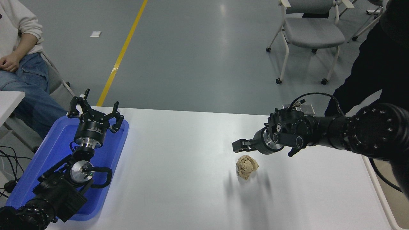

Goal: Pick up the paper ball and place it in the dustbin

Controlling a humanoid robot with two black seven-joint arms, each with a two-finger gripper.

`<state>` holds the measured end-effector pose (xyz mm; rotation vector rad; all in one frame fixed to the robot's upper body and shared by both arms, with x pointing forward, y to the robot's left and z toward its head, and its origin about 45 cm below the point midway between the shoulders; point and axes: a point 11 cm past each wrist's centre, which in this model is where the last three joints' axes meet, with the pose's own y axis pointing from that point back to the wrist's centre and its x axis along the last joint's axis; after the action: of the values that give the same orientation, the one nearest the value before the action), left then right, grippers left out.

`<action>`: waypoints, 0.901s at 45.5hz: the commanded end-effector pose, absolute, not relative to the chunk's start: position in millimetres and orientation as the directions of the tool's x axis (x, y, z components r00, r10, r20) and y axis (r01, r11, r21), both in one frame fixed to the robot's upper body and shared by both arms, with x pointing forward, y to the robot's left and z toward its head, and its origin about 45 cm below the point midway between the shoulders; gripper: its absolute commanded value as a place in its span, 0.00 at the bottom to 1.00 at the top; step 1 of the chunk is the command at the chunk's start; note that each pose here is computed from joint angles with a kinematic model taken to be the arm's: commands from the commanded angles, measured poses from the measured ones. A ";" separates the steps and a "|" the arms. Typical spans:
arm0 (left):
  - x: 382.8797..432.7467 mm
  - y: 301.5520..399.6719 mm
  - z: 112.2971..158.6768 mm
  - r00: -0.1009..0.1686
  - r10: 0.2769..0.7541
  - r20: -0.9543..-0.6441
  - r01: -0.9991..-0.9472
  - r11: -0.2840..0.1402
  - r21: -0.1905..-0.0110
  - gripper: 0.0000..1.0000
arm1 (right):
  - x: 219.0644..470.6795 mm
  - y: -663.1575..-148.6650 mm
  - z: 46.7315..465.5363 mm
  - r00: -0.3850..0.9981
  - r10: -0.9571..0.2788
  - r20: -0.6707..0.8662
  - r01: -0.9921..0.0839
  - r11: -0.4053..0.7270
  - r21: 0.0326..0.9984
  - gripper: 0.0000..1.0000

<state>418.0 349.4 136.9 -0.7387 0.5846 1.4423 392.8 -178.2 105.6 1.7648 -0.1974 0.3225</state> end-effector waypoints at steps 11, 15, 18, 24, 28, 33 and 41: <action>418.0 349.4 136.9 0.061 0.660 -0.749 -0.995 -0.018 -0.097 1.00 | 374.5 -170.3 85.7 0.962 0.011 0.272 -0.260 -0.261 0.930 1.00; 418.0 349.5 136.8 0.060 0.660 -0.749 -0.995 -0.019 -0.096 1.00 | 374.9 -171.6 84.0 0.961 0.019 0.277 -0.263 -0.257 0.930 1.00; 418.0 349.5 136.8 0.060 0.660 -0.749 -0.995 -0.019 -0.096 1.00 | 376.0 -174.4 81.9 0.959 0.020 0.284 -0.270 -0.251 0.930 1.00; 418.0 349.4 136.9 0.061 0.660 -0.749 -0.995 -0.018 -0.097 1.00 | 375.6 -179.7 76.3 0.958 0.011 0.288 -0.277 -0.242 0.930 1.00; 418.0 349.3 136.8 0.060 0.661 -0.748 -0.995 -0.018 -0.096 1.00 | 375.1 -181.8 73.9 0.958 0.006 0.287 -0.277 -0.239 0.931 1.00; 418.0 349.4 136.9 0.061 0.660 -0.749 -0.995 -0.018 -0.097 1.00 | 375.6 -183.4 72.7 0.956 0.001 0.292 -0.284 -0.236 0.929 1.00; 418.0 349.3 136.8 0.060 0.661 -0.748 -0.995 -0.018 -0.096 1.00 | 379.0 -185.0 74.1 0.953 -0.001 0.304 -0.296 -0.233 0.926 0.83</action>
<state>418.0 349.4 136.8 -0.7386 0.5846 1.4424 377.1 -181.8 75.7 1.7962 -0.2083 0.2725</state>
